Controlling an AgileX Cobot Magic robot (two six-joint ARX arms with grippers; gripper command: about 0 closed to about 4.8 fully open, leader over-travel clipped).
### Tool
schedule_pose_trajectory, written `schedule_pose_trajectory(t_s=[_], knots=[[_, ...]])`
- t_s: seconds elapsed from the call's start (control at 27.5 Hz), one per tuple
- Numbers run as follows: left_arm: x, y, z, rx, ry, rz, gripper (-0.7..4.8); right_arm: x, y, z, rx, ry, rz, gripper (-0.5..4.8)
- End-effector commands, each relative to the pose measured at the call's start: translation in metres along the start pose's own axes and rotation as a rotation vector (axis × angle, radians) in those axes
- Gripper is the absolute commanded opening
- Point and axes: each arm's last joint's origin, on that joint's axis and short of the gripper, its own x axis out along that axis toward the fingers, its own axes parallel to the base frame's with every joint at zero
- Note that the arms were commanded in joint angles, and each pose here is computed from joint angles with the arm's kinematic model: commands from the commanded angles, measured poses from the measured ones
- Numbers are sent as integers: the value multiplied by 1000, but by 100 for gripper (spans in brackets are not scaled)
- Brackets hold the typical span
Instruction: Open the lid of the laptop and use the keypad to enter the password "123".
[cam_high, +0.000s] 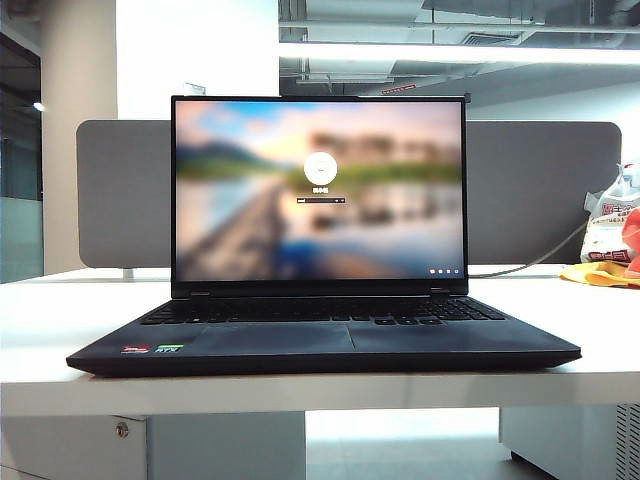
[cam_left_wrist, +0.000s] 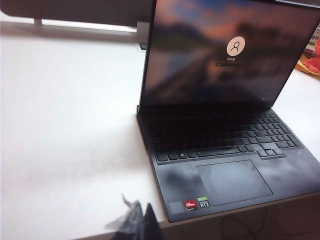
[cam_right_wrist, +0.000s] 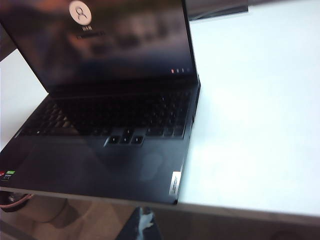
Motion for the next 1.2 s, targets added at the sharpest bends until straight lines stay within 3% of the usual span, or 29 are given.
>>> schedule_pose_trajectory(t_s=[0.04, 0.29, 0.58, 1.09, 1.2], knots=[[-1, 0, 0, 5, -56, -6, -4, -1, 0, 0, 41, -78, 30, -5], [-3, -1, 0, 9, -77, -16, -4, 4, -3, -8, 45, -65, 26, -5], [-3, -2, 11, 30, -194, -20, -3, 5, -3, -8, 44, -74, 21, -5], [-3, -2, 11, 31, -193, -31, -3, 5, -4, -10, 45, -58, 14, -5], [-3, -2, 10, 85, -188, -14, -3, 5, -4, -10, 45, -58, 14, -5]])
